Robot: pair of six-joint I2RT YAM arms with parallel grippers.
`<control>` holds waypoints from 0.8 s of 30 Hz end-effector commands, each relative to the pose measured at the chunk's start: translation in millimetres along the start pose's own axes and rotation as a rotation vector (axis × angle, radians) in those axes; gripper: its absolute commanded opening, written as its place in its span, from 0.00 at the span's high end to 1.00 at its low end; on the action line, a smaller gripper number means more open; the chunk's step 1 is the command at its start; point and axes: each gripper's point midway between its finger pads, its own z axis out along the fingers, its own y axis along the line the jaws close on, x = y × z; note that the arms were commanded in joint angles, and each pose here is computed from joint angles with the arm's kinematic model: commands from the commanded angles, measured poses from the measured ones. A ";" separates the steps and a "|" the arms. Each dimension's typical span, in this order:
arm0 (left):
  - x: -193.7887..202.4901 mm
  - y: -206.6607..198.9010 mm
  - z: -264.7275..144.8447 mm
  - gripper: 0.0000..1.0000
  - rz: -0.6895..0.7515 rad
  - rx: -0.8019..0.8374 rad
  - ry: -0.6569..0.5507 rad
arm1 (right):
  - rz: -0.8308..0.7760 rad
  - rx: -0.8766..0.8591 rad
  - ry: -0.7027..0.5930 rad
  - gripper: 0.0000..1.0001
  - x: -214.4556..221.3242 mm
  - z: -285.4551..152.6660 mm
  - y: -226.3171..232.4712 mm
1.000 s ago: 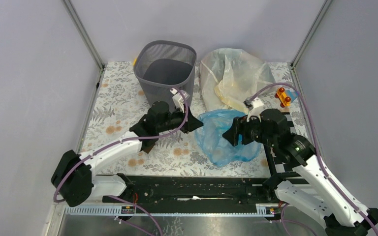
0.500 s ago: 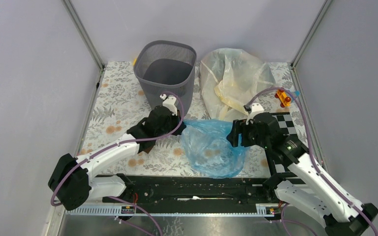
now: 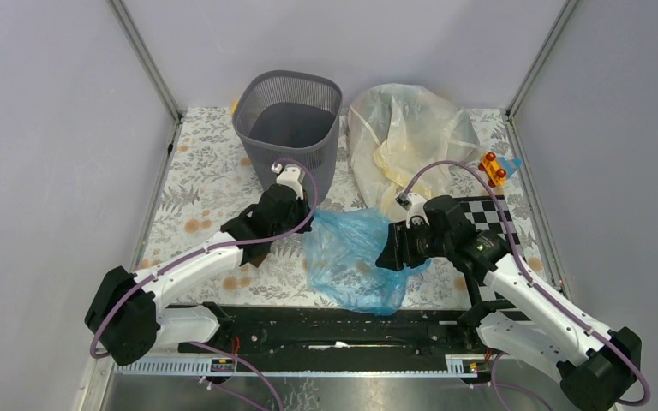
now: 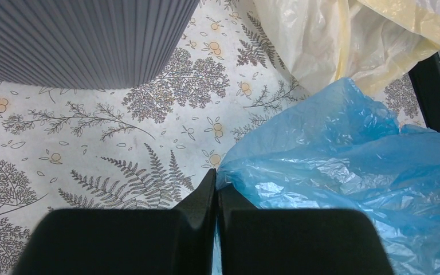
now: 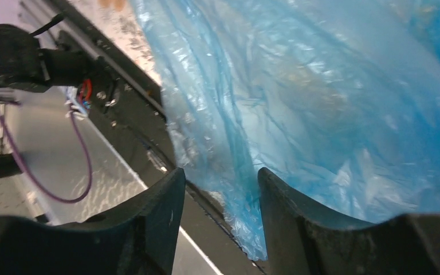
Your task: Put the trash bags into the trash bin
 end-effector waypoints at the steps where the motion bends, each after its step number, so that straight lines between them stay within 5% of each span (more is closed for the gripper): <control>1: -17.6 1.2 2.2 1.00 -0.010 -0.022 -0.045 | 0.000 -0.234 0.042 0.45 9.0 -3.8 39.4; 8: -27.3 -8.9 10.0 1.00 -0.033 0.017 -0.022 | 0.001 -0.325 0.094 0.63 18.2 4.5 47.5; 13: -35.8 -8.1 13.2 1.00 -0.050 0.011 -0.014 | -0.023 -0.285 0.031 0.98 -2.1 0.4 49.1; 24: -121.8 -45.9 -48.6 1.00 -0.043 0.104 -0.164 | -0.156 0.133 -0.480 1.00 -173.6 -107.3 61.8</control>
